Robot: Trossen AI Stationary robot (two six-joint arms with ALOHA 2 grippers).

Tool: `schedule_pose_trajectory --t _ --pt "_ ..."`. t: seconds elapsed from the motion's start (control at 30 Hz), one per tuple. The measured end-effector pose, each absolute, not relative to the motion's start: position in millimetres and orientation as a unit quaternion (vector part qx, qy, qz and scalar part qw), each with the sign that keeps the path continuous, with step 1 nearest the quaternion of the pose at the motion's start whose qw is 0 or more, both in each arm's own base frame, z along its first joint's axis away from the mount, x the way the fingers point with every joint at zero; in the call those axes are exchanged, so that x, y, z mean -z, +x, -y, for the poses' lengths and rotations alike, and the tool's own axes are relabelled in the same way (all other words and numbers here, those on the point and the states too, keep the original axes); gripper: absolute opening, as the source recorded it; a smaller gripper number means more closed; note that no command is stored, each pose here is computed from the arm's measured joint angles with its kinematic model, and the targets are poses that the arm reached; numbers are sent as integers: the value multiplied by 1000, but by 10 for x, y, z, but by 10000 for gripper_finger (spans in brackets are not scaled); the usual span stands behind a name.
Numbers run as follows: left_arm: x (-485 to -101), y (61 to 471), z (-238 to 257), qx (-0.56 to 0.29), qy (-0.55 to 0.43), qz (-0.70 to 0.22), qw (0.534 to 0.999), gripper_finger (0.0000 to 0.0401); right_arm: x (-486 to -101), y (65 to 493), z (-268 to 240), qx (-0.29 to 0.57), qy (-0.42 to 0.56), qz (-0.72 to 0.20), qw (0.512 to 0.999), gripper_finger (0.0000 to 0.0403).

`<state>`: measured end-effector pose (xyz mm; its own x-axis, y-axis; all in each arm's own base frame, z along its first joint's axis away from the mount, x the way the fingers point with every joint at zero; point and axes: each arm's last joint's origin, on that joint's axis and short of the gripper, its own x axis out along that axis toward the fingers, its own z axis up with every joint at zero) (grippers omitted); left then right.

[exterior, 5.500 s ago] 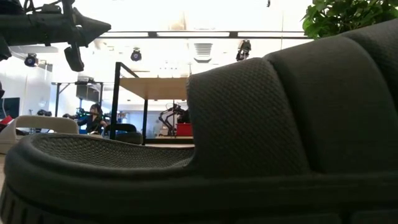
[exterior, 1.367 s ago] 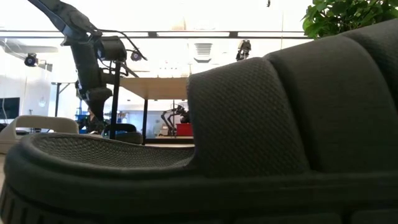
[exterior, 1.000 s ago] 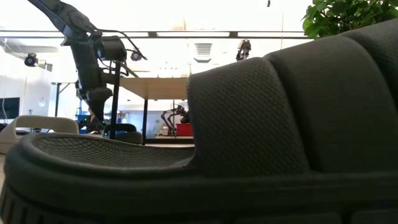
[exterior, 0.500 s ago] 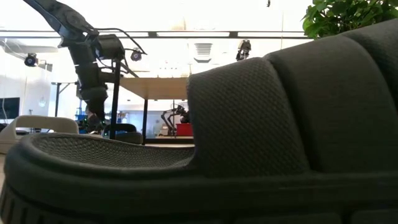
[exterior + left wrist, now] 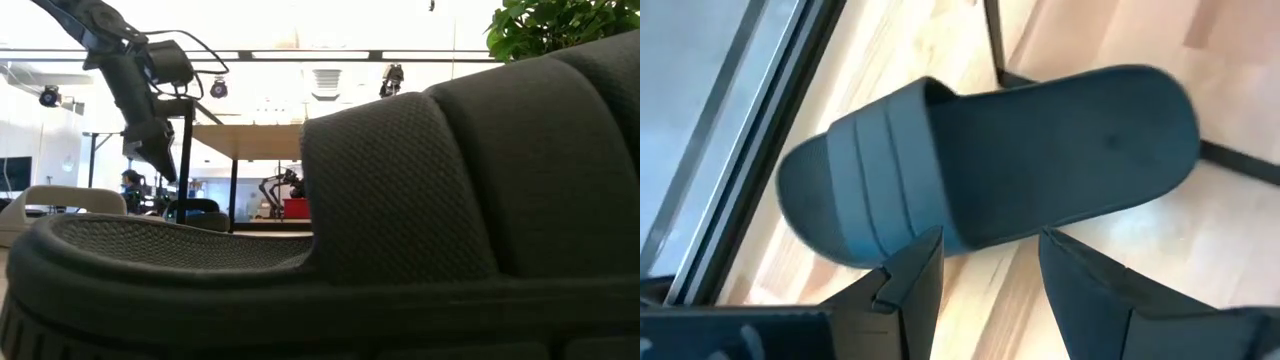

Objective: Pick and place slides into the shelf
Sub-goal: Put the black slipper on the shelf

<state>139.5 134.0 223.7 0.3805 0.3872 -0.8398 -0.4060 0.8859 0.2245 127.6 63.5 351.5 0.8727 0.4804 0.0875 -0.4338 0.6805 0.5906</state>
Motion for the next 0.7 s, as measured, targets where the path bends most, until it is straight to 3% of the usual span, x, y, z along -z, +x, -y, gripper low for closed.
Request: schedule_pose_trajectory --t 0.27,0.5,0.7 --pt "-2062 1423 -1352 -220 -20 -494 841 151 -3504 1274 -634 -248 315 -42 915 22" --pt "-2037 1443 -1467 -323 38 -496 805 151 -3461 1284 -639 -245 338 -55 907 22" --pt "-1991 1489 -1495 -309 34 -495 811 151 -3423 1291 -642 -242 337 -61 908 22"
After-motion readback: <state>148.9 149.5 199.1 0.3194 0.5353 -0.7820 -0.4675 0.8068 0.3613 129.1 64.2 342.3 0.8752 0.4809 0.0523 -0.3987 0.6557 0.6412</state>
